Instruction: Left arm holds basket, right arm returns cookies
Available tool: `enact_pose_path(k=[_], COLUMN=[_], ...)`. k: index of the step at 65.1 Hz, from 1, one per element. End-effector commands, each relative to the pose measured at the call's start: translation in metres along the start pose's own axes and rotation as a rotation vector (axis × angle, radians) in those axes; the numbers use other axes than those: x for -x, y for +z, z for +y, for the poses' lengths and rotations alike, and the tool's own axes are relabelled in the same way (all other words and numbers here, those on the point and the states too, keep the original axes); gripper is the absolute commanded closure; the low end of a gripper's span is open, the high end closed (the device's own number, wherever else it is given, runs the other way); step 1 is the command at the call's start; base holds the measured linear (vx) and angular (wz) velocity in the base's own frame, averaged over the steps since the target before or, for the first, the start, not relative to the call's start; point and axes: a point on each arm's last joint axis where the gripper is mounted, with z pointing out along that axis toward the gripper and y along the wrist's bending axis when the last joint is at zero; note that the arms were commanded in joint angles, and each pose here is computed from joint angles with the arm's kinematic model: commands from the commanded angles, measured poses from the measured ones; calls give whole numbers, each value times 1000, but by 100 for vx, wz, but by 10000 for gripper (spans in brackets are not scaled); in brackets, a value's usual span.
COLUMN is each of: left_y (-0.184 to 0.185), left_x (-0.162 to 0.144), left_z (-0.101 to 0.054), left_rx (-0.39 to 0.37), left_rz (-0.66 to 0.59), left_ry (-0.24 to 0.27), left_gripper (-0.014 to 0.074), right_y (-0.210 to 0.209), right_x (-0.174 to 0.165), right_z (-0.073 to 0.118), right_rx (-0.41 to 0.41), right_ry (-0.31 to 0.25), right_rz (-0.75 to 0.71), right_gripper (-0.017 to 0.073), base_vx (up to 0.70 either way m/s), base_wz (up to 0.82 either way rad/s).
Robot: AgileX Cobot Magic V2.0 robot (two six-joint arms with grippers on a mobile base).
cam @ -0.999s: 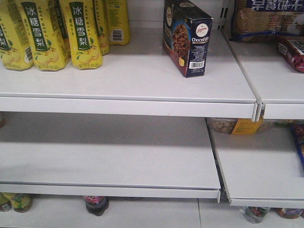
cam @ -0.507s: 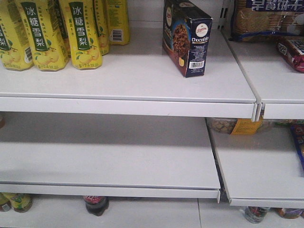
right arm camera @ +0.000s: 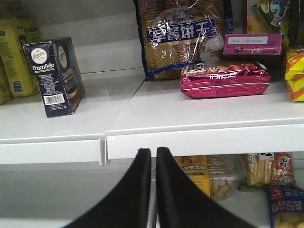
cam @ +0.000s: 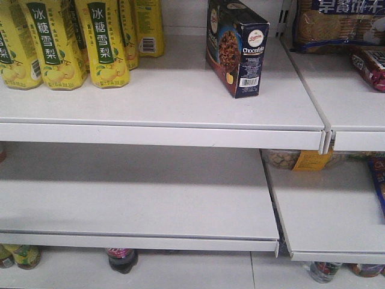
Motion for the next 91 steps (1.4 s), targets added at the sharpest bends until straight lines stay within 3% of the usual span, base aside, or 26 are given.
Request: enact_pose_path(k=[1,60,73,83,91], left_y=[-5,-5,-5,-5,-5], left_x=[19,19,19,19,19], left_z=[-2,-2,-2,-2,-2], left_rx=[-17,-17,-17,-17,-17], left_rz=[-147,-148,-148,-148,-148], left_ry=[32,32,32,32,32], left_gripper=[596,596,596,596,596], right_y=[0,0,-1,-1,-3], right_x=[11,11,14,12,10], right_z=[3,3,1,0,2], right_rx=[20,20,-11,-37,-72], right_ry=[-28,-28,-91,-77,-126], right_rz=[-60,-60,-83,-70,-50], right_gripper=[566,566,566,566,566], base_vx=[0,0,0,0,0], base_wz=[0,0,0,0,0])
